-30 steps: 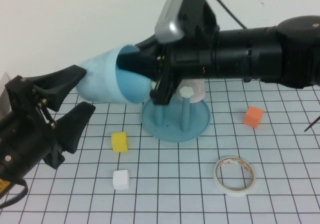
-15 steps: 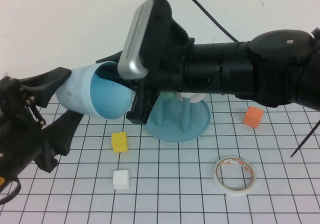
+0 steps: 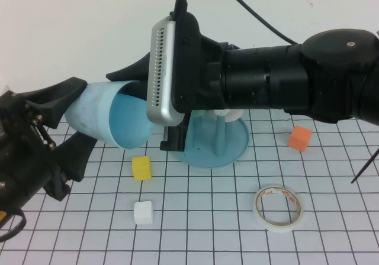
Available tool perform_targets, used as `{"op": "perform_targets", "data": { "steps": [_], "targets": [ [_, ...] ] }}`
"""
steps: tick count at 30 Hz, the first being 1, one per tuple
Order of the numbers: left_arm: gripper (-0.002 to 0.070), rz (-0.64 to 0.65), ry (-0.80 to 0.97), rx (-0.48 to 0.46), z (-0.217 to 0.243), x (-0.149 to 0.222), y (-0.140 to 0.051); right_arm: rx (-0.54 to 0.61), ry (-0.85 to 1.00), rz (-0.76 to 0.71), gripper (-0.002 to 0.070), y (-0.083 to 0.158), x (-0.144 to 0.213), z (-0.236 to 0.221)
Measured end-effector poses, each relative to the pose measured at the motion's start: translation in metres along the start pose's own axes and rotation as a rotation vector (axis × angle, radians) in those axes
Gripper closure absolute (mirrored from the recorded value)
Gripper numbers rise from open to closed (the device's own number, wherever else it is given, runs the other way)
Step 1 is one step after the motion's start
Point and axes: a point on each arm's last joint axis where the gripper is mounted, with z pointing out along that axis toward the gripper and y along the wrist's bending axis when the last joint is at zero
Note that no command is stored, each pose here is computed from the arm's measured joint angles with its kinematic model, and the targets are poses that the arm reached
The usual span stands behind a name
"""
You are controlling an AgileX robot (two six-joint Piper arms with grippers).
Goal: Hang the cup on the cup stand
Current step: Adjust the cup with two arms
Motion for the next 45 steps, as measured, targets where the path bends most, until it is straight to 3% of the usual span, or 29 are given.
{"op": "perform_targets", "data": {
  "steps": [16,19,26,29,35,40,45],
  "targets": [
    [0.0109,-0.007,0.037,0.027,0.008,-0.002,0.007,0.01,0.022,-0.045,0.0634,-0.003,0.001,-0.003],
    [0.011,0.035,0.049,0.037,0.008,-0.001,0.006,0.003,0.017,-0.045,0.057,-0.002,0.0,-0.002],
    [0.0111,0.174,0.07,0.067,0.008,0.002,0.004,-0.056,0.006,-0.018,0.0266,0.005,-0.005,-0.002],
    [0.0126,0.219,0.068,0.08,0.009,0.002,0.004,-0.083,0.035,0.029,0.021,0.008,-0.01,-0.007],
    [0.014,0.319,0.039,0.128,0.009,0.001,-0.001,-0.134,0.139,0.095,0.0192,0.01,-0.022,-0.028],
    [0.0143,0.379,0.01,0.255,0.008,0.001,-0.014,-0.181,0.265,0.139,0.0195,0.016,-0.028,-0.047],
    [0.0143,0.461,0.001,0.304,0.007,0.003,-0.019,-0.163,0.401,0.189,0.0237,0.015,-0.032,-0.068]
  ]
}}
